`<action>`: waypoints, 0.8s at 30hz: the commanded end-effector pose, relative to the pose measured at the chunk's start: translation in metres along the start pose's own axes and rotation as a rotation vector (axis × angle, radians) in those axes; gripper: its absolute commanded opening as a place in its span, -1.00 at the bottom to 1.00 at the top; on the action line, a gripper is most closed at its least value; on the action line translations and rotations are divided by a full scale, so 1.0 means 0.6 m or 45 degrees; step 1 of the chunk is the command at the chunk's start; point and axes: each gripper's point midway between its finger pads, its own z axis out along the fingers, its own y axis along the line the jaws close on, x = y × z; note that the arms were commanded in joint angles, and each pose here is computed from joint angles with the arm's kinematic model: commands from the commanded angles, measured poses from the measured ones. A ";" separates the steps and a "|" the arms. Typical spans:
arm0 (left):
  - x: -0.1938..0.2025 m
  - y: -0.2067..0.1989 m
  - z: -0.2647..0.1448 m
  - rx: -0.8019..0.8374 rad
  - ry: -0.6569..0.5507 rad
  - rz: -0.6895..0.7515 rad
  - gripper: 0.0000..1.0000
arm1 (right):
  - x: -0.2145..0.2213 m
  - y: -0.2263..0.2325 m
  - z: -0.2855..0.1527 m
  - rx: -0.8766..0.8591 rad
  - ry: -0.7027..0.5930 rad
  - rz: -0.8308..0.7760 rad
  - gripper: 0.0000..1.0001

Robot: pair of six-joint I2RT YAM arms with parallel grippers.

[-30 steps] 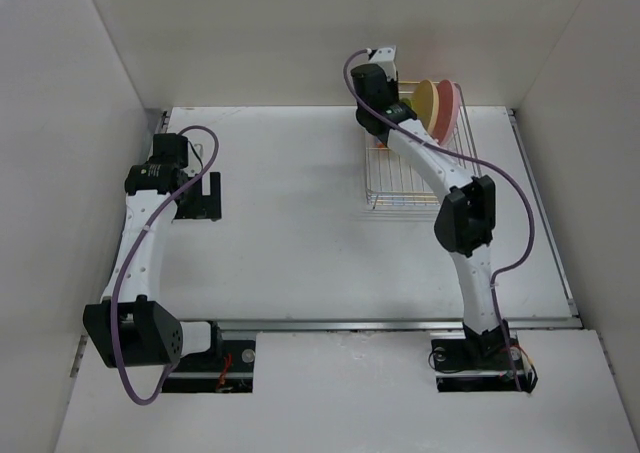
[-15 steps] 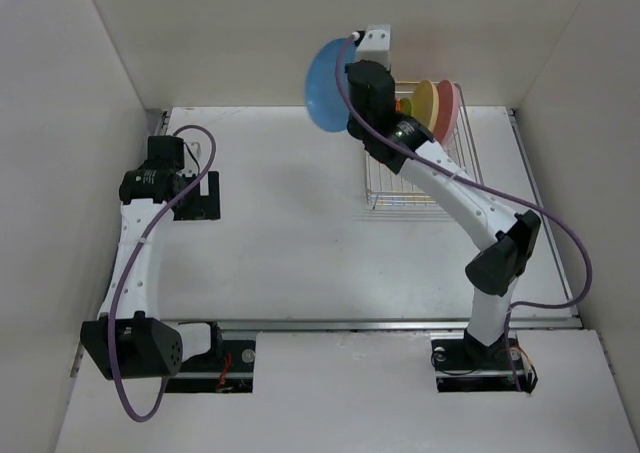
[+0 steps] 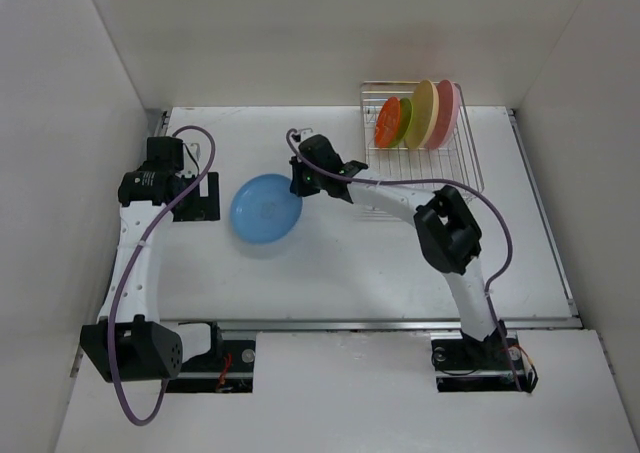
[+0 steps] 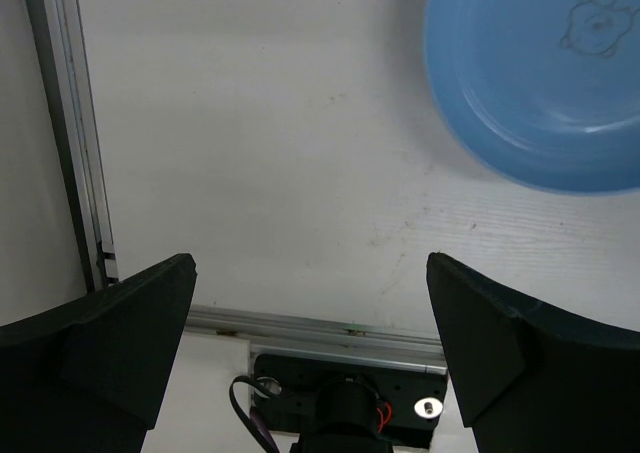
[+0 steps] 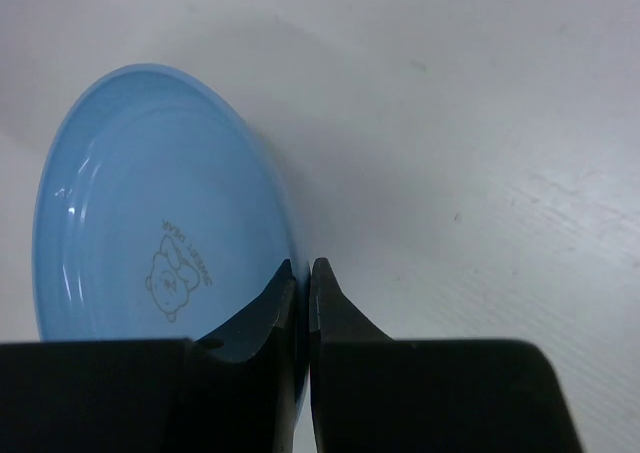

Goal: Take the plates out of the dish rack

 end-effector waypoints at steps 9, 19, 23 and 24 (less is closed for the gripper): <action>-0.011 0.005 -0.027 -0.001 -0.056 -0.001 1.00 | 0.025 -0.009 0.035 -0.060 0.037 0.169 -0.71; -0.011 0.005 -0.027 -0.001 -0.056 -0.001 1.00 | 0.004 -0.038 0.008 0.040 0.053 0.158 -0.16; -0.011 0.005 -0.027 -0.001 -0.056 -0.001 1.00 | -0.111 -0.076 -0.079 0.167 -0.151 0.177 0.21; -0.011 0.005 -0.027 -0.001 -0.056 -0.001 1.00 | -0.133 -0.092 -0.102 0.216 -0.194 0.187 0.26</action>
